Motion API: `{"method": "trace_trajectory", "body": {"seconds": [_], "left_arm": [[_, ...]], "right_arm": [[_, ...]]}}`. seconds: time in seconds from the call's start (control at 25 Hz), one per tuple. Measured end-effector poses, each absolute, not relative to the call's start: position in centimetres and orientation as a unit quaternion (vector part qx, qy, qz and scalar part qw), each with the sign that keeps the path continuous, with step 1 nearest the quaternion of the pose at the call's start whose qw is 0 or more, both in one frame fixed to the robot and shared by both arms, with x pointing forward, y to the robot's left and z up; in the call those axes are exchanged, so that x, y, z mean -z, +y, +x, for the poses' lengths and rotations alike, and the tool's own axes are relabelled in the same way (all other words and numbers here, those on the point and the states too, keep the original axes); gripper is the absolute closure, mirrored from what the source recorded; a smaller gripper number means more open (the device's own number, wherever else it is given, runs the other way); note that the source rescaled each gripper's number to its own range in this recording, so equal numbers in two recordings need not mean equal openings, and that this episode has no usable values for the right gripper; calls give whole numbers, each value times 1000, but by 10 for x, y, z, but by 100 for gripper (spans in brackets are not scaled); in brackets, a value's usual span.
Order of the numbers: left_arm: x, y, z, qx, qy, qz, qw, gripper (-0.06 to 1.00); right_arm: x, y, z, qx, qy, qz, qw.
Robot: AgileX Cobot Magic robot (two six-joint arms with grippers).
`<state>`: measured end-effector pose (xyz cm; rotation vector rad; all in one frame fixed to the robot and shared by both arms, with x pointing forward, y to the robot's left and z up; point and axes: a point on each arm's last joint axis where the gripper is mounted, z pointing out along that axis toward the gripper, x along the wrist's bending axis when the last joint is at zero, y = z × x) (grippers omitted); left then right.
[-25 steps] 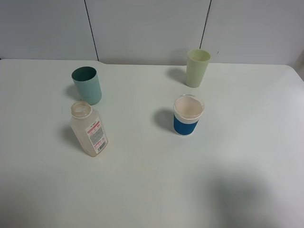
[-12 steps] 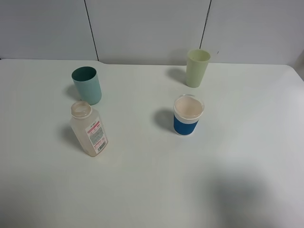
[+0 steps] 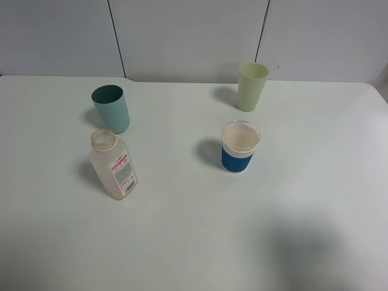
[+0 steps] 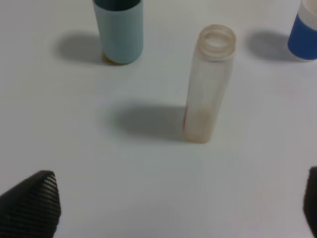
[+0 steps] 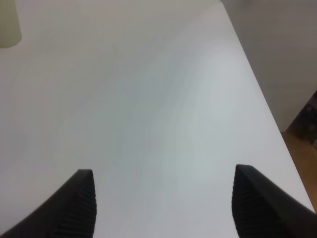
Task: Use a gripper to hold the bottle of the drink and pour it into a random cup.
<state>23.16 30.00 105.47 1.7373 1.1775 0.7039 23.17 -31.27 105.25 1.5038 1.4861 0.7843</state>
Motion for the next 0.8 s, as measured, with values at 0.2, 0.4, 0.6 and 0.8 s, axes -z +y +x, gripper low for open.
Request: {"method": "trace_trajectory", "body": {"seconds": [0.2,0.4,0.6,0.8], "left_arm": [[-1055,300,232,-284,476,702,448,-6],[-1055,300,232,-298,496,687,439,-6],[-1055,299,232,-326,543,651,418,-6],[-1055,300,232,-353,589,611,395,-6]], "right_arm": [[-1053,-313,232,-314,595,602,429],[-1053,-313,232,-314,595,602,429],[-1053,-313,232,-314,595,602,429],[-1053,-313,232,-314,595,602,429]]}}
